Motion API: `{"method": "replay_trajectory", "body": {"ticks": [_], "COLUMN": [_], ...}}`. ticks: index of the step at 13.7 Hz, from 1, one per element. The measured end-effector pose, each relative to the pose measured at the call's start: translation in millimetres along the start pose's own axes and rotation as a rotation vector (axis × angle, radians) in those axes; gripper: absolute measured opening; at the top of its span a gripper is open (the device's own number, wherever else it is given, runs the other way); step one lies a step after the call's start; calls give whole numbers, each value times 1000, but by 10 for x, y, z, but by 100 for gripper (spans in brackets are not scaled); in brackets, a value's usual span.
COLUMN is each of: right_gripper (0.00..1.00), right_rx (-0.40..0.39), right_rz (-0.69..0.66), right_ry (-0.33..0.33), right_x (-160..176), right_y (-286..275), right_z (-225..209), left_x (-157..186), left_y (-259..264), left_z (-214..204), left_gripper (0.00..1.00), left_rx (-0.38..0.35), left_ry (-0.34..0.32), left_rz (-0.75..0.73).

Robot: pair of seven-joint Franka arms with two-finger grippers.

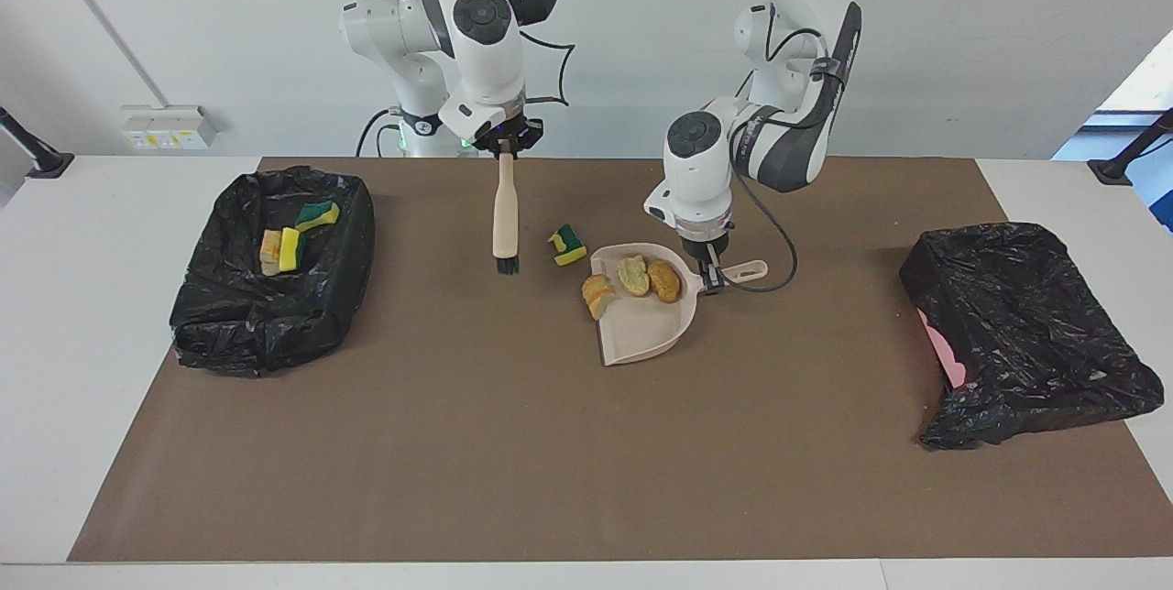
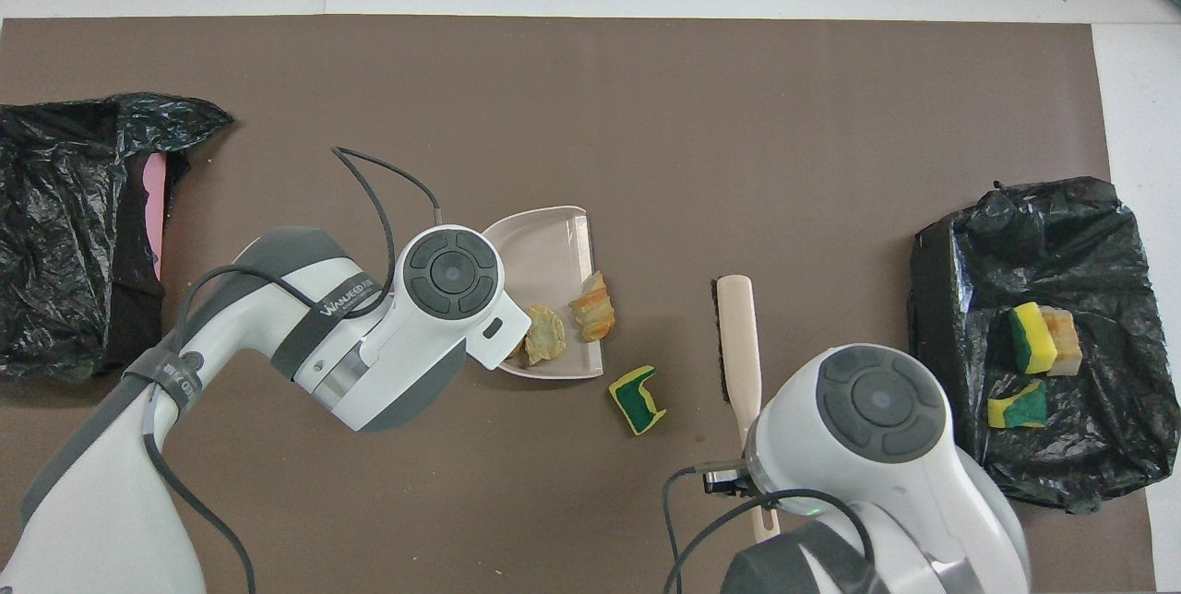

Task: Sweep and dump trash in bin
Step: 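Sweep the rolls and green sponge into the dustpan with the right gripper's brush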

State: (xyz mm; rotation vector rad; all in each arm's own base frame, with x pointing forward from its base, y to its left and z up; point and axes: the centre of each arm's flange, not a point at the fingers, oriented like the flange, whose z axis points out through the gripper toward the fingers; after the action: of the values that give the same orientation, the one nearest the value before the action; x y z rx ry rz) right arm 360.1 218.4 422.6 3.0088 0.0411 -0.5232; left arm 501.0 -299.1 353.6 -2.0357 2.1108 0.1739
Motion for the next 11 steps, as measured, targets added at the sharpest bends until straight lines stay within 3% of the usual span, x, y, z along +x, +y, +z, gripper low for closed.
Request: {"method": "replay_trajectory", "body": {"ticks": [5,11], "right_gripper": [27,27], "right_rx": [-20,125], "right_rz": [-18,-71], "right_ry": [-20,34], "right_x": [-21,81], "right_y": [-191,-869], "right_z": [699,1044], "left_x": [-102,-173], "left_y": [59,381], "left_z": [-52,38], "left_gripper": [32,32], "left_rx": [-18,-14], "left_ry": [-51,-91], "left_rz": [63,89]}}
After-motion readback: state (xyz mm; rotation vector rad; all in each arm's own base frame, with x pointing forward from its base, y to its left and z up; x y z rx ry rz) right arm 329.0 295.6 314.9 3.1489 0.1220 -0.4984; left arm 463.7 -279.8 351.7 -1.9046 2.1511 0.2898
